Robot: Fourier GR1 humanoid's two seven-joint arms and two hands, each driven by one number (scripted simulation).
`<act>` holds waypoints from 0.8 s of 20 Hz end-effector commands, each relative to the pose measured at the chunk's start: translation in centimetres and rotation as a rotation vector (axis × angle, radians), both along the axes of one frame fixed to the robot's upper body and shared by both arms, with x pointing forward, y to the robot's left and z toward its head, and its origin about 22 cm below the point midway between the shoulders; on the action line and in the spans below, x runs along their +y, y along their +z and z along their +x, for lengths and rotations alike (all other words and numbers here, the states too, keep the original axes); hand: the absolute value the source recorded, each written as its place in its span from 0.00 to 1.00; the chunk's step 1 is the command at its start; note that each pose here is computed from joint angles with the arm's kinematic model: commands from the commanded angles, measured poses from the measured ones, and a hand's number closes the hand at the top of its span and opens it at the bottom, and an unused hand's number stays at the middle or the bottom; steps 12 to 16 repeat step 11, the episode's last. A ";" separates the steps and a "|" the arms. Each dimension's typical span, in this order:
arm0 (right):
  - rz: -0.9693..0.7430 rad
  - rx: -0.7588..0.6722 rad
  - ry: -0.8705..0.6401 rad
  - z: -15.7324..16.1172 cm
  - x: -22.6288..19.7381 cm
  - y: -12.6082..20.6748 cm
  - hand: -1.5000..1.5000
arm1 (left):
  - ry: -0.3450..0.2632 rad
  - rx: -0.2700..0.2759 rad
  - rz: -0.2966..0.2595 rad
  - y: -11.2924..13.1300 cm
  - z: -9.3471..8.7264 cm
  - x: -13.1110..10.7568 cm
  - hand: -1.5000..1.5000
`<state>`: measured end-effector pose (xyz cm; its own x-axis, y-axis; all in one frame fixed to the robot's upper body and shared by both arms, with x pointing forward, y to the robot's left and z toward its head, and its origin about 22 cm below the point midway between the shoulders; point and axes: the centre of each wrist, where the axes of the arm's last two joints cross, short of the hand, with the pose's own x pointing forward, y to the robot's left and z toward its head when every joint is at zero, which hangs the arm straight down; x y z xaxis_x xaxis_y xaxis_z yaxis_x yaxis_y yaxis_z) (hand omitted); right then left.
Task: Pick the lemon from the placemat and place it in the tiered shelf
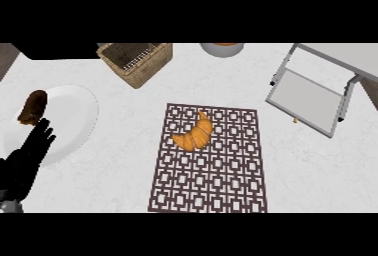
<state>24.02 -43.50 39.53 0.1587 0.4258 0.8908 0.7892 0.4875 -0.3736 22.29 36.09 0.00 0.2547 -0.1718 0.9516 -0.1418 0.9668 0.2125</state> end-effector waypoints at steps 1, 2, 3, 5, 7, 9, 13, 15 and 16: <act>-0.013 -0.021 -0.081 -7.1 -1.4 2.5 0.00 | 0.031 0.015 -0.013 -0.5 -0.5 1.6 0.50; -0.004 0.004 -0.074 -8.9 -2.3 3.0 0.00 | 0.014 0.012 -0.010 -0.8 -1.1 0.2 0.50; -0.005 0.044 -0.104 -10.0 -2.6 2.8 0.00 | 0.031 0.016 -0.003 -0.3 -1.2 0.2 0.50; -0.018 0.070 -0.072 -12.7 -4.0 3.0 0.00 | 0.035 0.021 -0.011 -0.9 -0.9 0.3 0.50; -0.018 0.081 -0.042 -15.3 -6.0 2.9 0.00 | 0.063 0.015 0.013 -0.6 -2.0 1.3 0.50; -0.011 0.077 -0.064 -18.0 -5.7 4.4 0.00 | 0.035 0.011 0.013 0.4 -0.9 0.9 0.50; -0.033 0.060 -0.051 -20.7 -6.9 4.1 0.00 | 0.045 0.006 -0.005 -1.0 -1.3 0.8 0.50; -0.033 0.060 -0.051 -20.7 -6.9 4.1 0.00 | 0.045 0.006 -0.005 -1.0 -1.3 0.8 0.50; -0.033 0.060 -0.051 -20.7 -6.9 4.1 0.00 | 0.045 0.006 -0.005 -1.0 -1.3 0.8 0.50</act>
